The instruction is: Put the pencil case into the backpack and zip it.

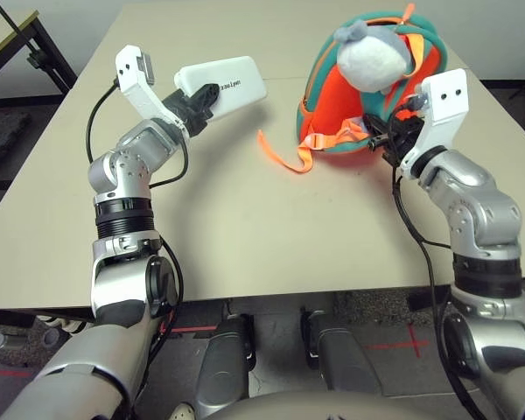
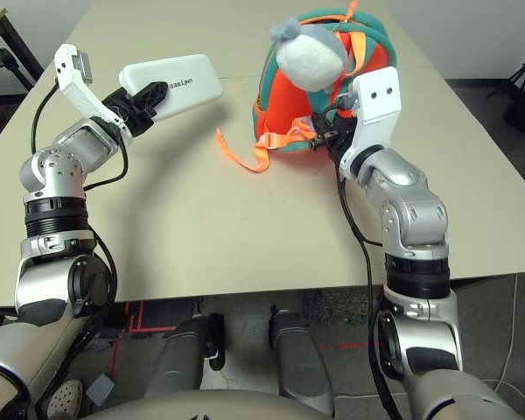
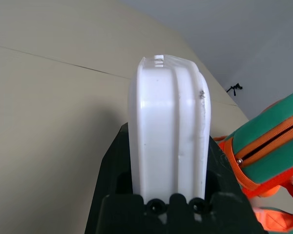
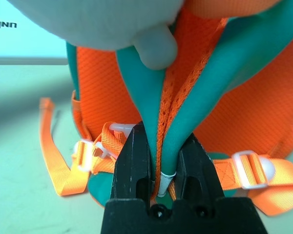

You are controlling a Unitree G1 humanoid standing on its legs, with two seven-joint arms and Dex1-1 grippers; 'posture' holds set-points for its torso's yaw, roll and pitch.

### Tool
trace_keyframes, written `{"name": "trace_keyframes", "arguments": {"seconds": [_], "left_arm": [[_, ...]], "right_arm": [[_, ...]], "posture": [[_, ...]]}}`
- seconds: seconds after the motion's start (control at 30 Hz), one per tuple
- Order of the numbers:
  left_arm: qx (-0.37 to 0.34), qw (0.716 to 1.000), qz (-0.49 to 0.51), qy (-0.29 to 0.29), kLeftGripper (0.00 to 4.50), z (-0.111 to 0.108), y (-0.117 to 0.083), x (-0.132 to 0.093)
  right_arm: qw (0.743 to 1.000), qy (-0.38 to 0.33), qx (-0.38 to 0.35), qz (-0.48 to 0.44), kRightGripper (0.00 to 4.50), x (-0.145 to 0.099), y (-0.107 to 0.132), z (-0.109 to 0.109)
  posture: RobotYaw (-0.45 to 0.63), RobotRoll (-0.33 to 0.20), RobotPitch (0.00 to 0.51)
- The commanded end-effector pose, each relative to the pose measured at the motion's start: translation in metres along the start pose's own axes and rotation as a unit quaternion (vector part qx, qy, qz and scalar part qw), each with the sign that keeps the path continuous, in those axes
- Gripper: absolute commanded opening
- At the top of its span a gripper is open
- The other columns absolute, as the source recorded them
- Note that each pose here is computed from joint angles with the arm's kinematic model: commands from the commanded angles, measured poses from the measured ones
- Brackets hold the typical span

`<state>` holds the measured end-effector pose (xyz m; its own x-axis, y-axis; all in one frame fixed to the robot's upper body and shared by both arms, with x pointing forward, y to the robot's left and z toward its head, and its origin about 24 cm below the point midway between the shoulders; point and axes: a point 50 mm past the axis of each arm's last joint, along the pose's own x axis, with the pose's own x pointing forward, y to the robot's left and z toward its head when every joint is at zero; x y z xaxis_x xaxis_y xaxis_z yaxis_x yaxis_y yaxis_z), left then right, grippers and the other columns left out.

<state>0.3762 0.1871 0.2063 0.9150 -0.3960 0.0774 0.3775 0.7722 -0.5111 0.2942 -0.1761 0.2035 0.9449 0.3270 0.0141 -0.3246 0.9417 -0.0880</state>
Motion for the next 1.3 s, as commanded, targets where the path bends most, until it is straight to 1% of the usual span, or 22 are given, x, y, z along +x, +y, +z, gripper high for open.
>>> {"name": "trace_keyframes", "arguments": {"seconds": [0.03,0.13,0.23,0.33,0.43,0.53,0.67,0.77,0.83,1.1,1.17,1.3], "left_arm": [[0.004,1.000,-0.012,-0.008,1.27,0.004,-0.003,0.003],[0.004,1.000,-0.016,-0.006,1.27,0.003,-0.004,0.005],[0.004,1.000,-0.018,-0.005,1.27,0.003,-0.004,0.006],[0.004,1.000,-0.019,-0.005,1.27,0.003,-0.004,0.007],[0.006,1.000,-0.022,-0.006,1.27,0.003,-0.005,0.008],[0.013,1.000,-0.027,-0.008,1.27,0.006,-0.007,0.009],[0.025,0.999,-0.038,-0.017,1.27,0.014,-0.011,0.008],[0.036,0.998,-0.055,-0.025,1.27,0.022,-0.017,0.009],[0.067,0.994,-0.085,-0.031,1.27,0.028,-0.026,0.009],[0.103,0.975,-0.192,-0.036,1.27,0.050,-0.056,0.002],[0.105,0.969,-0.222,-0.033,1.27,0.054,-0.063,-0.001],[0.068,0.957,-0.280,-0.033,1.27,0.062,-0.071,-0.010]], "right_arm": [[0.999,-0.023,-0.023,0.020,0.38,-0.014,0.006,0.017],[0.999,-0.017,-0.034,0.030,0.38,-0.022,0.006,0.023],[0.999,-0.007,-0.037,0.032,0.38,-0.026,0.006,0.022],[0.999,0.016,-0.033,0.031,0.38,-0.029,0.008,0.007],[0.998,0.044,-0.028,0.029,0.38,-0.027,0.013,-0.015],[0.997,0.063,-0.026,0.031,0.38,-0.025,0.017,-0.032],[0.997,0.065,-0.025,0.030,0.38,-0.021,0.020,-0.039],[0.997,0.061,-0.025,0.029,0.38,-0.017,0.020,-0.039],[0.997,0.059,-0.026,0.030,0.38,-0.014,0.020,-0.040],[0.997,0.062,-0.033,0.034,0.38,-0.007,0.019,-0.044],[0.997,0.065,-0.035,0.037,0.38,-0.005,0.019,-0.047],[0.996,0.073,-0.041,0.042,0.38,0.001,0.018,-0.054]], "posture": [[-0.13,0.000,0.180],[-0.14,0.000,0.176],[-0.14,0.000,0.174],[-0.14,0.000,0.171],[-0.14,0.000,0.169],[-0.13,0.000,0.166],[-0.12,0.000,0.164],[-0.12,0.000,0.164],[-0.12,0.000,0.161],[-0.13,0.000,0.163],[-0.13,0.000,0.164],[-0.13,0.000,0.163]]}}
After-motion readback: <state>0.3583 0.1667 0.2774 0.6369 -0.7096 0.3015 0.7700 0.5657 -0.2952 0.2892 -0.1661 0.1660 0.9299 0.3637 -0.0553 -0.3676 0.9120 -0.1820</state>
